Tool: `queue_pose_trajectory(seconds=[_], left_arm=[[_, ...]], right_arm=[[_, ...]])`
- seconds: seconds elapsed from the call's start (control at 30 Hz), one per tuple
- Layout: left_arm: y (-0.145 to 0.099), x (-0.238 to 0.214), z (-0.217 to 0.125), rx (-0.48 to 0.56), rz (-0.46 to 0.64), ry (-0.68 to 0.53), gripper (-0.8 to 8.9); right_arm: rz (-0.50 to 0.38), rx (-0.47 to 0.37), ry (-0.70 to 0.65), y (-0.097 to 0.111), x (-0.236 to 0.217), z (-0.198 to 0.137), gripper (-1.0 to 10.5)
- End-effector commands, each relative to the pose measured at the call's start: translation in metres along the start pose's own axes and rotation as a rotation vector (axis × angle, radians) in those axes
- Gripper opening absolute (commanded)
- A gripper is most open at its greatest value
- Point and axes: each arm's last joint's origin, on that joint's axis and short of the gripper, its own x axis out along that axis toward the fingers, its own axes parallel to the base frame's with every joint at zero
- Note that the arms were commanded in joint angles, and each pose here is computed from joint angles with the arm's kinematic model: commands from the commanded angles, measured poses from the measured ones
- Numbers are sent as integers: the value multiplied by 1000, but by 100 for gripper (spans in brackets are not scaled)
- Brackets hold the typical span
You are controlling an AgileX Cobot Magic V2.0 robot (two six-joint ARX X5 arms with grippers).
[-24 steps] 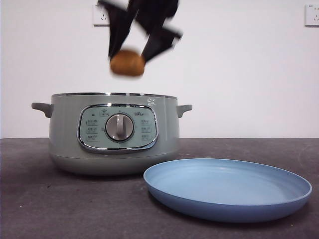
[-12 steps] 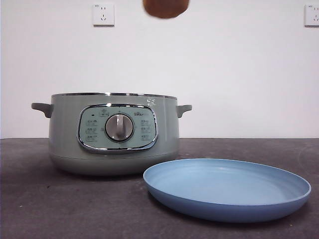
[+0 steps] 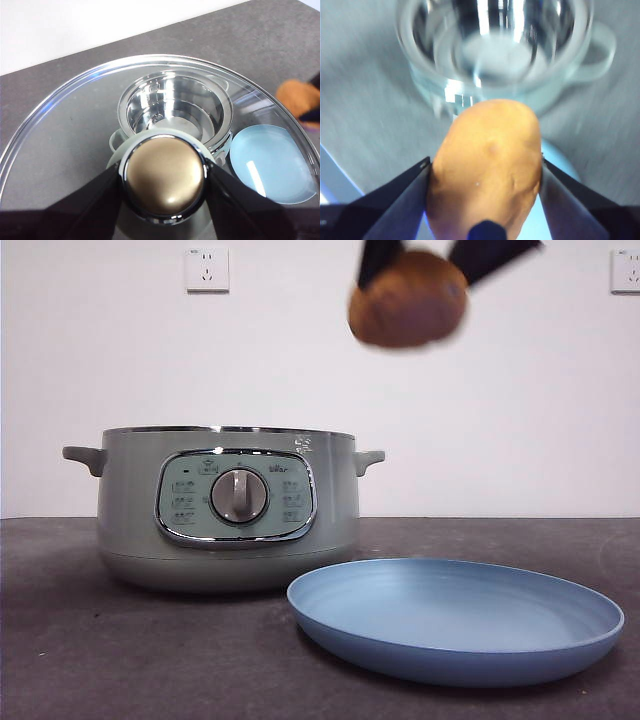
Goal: Take the potato out from the steamer,put the potato on the plate,close the lid
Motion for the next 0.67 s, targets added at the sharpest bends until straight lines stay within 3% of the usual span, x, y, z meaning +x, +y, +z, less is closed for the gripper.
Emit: queue_pose_trajectory(seconds=[0.03, 0.33, 0.67], left_arm=[[0, -4, 6, 5, 4, -65, -9], [0, -4, 6, 5, 4, -64, -9], [-1, -4, 7, 6, -28, -69, -9]], right_arm=[[-4, 42, 63, -1, 23, -26, -13], [-9, 82, 71, -6, 76, -81, -13], [-59, 138, 137, -28, 108, -105, -12]])
